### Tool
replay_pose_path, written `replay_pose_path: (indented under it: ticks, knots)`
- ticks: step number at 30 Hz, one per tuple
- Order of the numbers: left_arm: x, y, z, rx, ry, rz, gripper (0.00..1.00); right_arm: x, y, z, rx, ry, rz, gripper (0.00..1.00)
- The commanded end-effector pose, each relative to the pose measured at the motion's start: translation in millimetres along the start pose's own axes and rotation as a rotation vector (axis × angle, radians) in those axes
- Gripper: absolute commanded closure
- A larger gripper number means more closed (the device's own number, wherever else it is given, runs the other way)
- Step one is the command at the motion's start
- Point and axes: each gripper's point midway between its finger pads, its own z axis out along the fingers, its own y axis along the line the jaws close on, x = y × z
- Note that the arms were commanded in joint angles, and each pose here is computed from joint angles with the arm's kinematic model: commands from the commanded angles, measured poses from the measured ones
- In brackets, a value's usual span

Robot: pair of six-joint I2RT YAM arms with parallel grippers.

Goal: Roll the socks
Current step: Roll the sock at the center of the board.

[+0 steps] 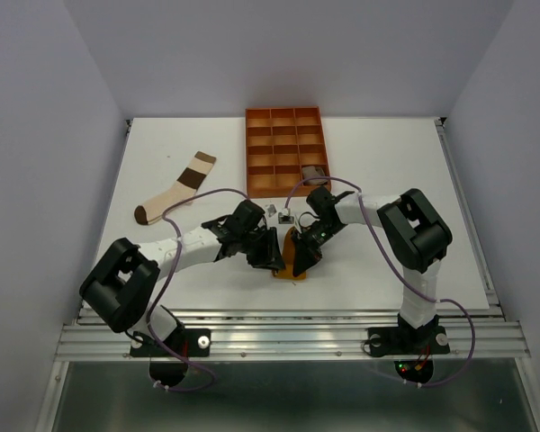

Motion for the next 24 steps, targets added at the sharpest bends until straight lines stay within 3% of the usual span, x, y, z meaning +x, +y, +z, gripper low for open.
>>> replay_pose_path:
  ticks: [1, 8, 12, 15, 18, 19, 22, 24]
  knots:
    - [6.0, 0.1, 6.0, 0.008, 0.022, 0.007, 0.63, 26.1, -25.0, -0.2, 0.109, 0.091, 0.003, 0.99]
    - [-2.0, 3.6, 22.7, -0.029, 0.024, 0.0, 0.66, 25.4, -19.0, -1.2, 0.089, 0.084, -0.019, 0.99]
    - [-6.7, 1.1, 28.1, -0.025, 0.026, 0.005, 0.74, 25.8, -19.3, -1.3, 0.093, 0.084, -0.019, 0.99]
    - [-5.5, -7.3, 29.7, 0.013, 0.051, -0.003, 1.0, 26.0, -19.3, -1.8, 0.096, 0.085, -0.022, 0.94]
    - [-1.2, -3.3, 34.3, -0.008, 0.089, -0.04, 1.0, 24.9, -21.2, -2.9, 0.108, 0.085, -0.037, 0.79]
    - [-2.8, -3.2, 34.7, -0.02, 0.093, -0.043, 1.0, 23.7, -21.7, -3.9, 0.114, 0.085, -0.049, 0.69]
    - [3.1, 4.9, 33.3, -0.08, 0.138, -0.05, 1.0, 17.2, -26.1, -9.3, 0.15, 0.088, -0.101, 0.53]
    - [6.3, 5.5, 30.8, -0.091, 0.153, -0.067, 1.0, 11.7, -26.0, -12.8, 0.164, 0.081, -0.137, 0.49]
